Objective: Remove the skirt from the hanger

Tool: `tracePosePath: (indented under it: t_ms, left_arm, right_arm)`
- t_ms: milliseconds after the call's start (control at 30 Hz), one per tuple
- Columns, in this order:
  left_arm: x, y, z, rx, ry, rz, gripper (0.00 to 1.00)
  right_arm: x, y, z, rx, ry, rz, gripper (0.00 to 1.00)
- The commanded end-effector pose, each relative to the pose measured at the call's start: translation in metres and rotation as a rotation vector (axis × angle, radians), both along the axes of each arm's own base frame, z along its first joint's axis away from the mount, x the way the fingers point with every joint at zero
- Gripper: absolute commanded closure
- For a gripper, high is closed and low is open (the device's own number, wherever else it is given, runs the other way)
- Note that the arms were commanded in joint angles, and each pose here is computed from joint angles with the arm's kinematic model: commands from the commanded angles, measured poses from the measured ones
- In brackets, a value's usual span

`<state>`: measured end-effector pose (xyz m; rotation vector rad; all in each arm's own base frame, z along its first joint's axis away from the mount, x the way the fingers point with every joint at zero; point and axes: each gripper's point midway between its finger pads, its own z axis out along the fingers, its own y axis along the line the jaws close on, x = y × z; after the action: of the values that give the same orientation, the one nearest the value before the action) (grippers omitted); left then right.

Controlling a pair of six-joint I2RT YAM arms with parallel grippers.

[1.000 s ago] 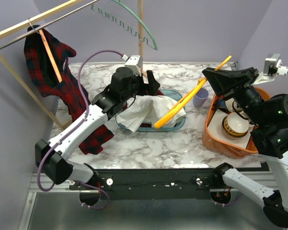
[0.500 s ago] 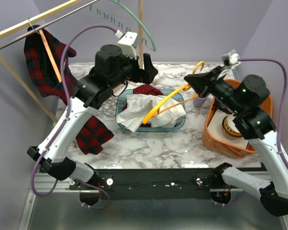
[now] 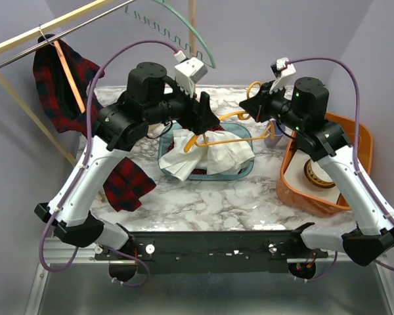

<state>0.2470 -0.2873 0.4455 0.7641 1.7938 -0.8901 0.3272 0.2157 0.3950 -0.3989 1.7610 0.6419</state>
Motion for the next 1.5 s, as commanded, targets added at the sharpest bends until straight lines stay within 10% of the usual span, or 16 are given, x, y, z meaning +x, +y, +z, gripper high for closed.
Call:
tracePosePath:
  t_ms: [0,200,300,533,600,1467]
  left_arm:
    - [-0.006,-0.003,-0.017,0.070,-0.003,-0.040,0.26]
    - [-0.015,-0.008,-0.013,0.068,-0.014,-0.086,0.46]
    - [-0.013,-0.008,-0.015,0.073,-0.006,-0.070,0.90]
    - [-0.004,0.023,-0.036,0.135,0.047,0.122,1.00]
    - [-0.011,0.036,-0.033,0.134,0.021,0.149,1.00]
    - [0.030,0.210,-0.005,0.276,-0.166,1.128,1.00]
  right_arm:
    - [-0.004,0.000,0.026,0.050,-0.037,0.007,0.99]
    - [-0.006,0.001,0.032,0.067,-0.043,0.013,0.99]
    - [-0.008,0.002,0.035,0.076,-0.049,0.024,0.99]
    - [-0.027,0.003,0.060,0.127,-0.090,0.073,0.10]
    - [-0.036,-0.001,0.073,0.140,-0.108,0.080,0.00]
    - [-0.067,-0.026,0.113,0.204,-0.237,0.032,0.00]
